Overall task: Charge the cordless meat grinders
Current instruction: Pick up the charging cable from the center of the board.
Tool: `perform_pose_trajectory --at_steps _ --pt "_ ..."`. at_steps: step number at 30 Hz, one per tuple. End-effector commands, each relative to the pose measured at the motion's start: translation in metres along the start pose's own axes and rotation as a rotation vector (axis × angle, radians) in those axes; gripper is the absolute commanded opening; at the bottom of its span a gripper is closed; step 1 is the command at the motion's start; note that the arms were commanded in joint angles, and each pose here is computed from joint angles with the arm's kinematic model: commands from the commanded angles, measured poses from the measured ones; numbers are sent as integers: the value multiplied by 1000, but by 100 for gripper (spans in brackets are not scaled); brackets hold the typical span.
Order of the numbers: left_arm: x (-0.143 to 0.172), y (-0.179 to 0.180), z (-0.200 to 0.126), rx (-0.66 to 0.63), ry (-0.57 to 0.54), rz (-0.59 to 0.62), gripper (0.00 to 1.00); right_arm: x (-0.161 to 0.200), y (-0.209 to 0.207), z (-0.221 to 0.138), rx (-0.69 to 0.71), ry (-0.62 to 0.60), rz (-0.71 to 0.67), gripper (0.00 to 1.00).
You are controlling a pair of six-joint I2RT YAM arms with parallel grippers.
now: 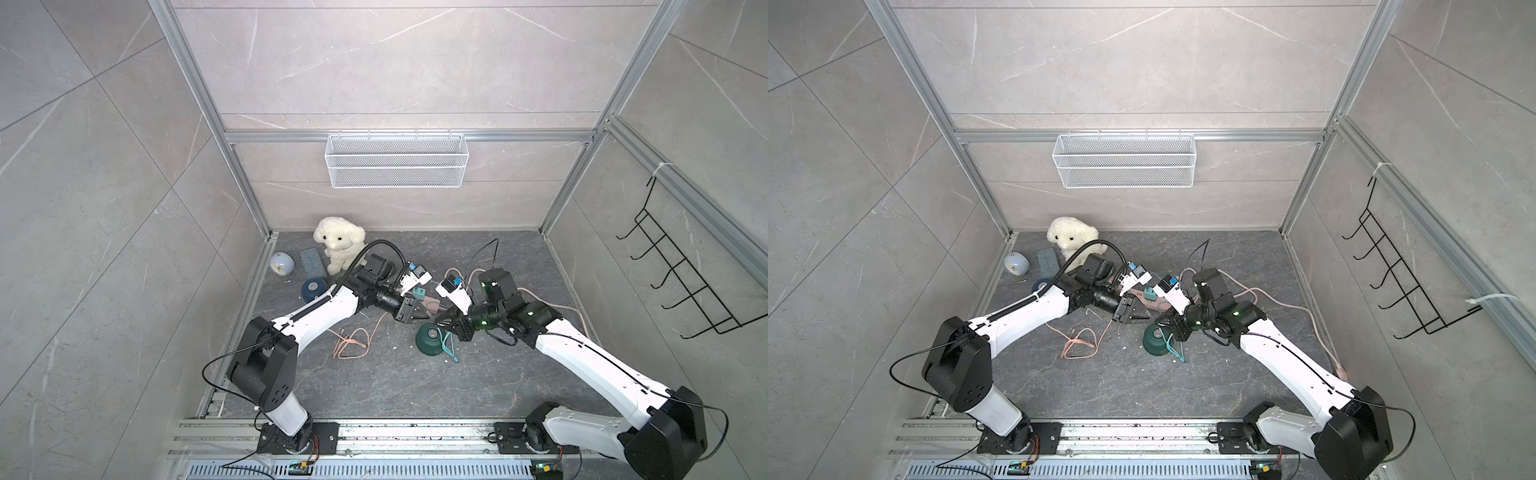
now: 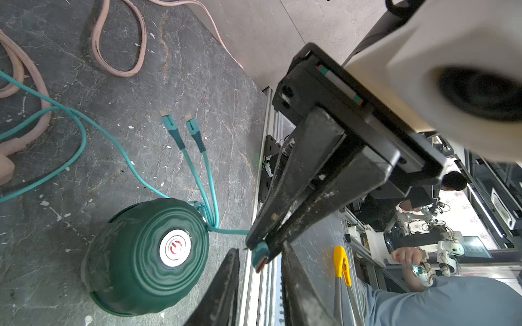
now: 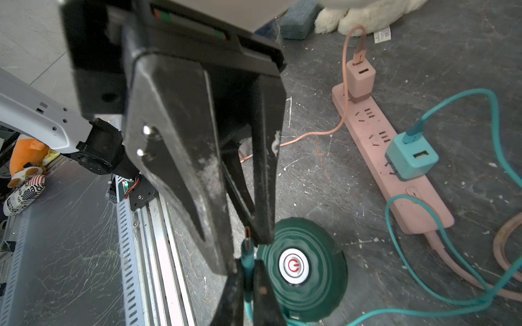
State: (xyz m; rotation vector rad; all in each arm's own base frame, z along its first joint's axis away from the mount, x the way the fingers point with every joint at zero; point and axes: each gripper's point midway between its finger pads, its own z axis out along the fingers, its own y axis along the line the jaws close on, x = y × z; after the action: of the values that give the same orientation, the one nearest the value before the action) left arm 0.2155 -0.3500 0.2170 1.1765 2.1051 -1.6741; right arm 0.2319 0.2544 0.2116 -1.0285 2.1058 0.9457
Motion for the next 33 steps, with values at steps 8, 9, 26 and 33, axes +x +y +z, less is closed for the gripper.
perform_pose_trajectory --at_steps 8,9,26,33 --pt "-8 -30 -3 112 -7 64 2 -16 4 2 -48 -23 -19 11" --pt "-9 -30 -3 117 -7 63 1 -15 3 1 -47 -23 -17 13" --pt "-11 -43 -7 166 -19 74 0 -2 12 -3 -141 -41 -18 11" --pt "-13 -43 -7 162 -25 79 0 3 6 -10 -121 -46 35 28"
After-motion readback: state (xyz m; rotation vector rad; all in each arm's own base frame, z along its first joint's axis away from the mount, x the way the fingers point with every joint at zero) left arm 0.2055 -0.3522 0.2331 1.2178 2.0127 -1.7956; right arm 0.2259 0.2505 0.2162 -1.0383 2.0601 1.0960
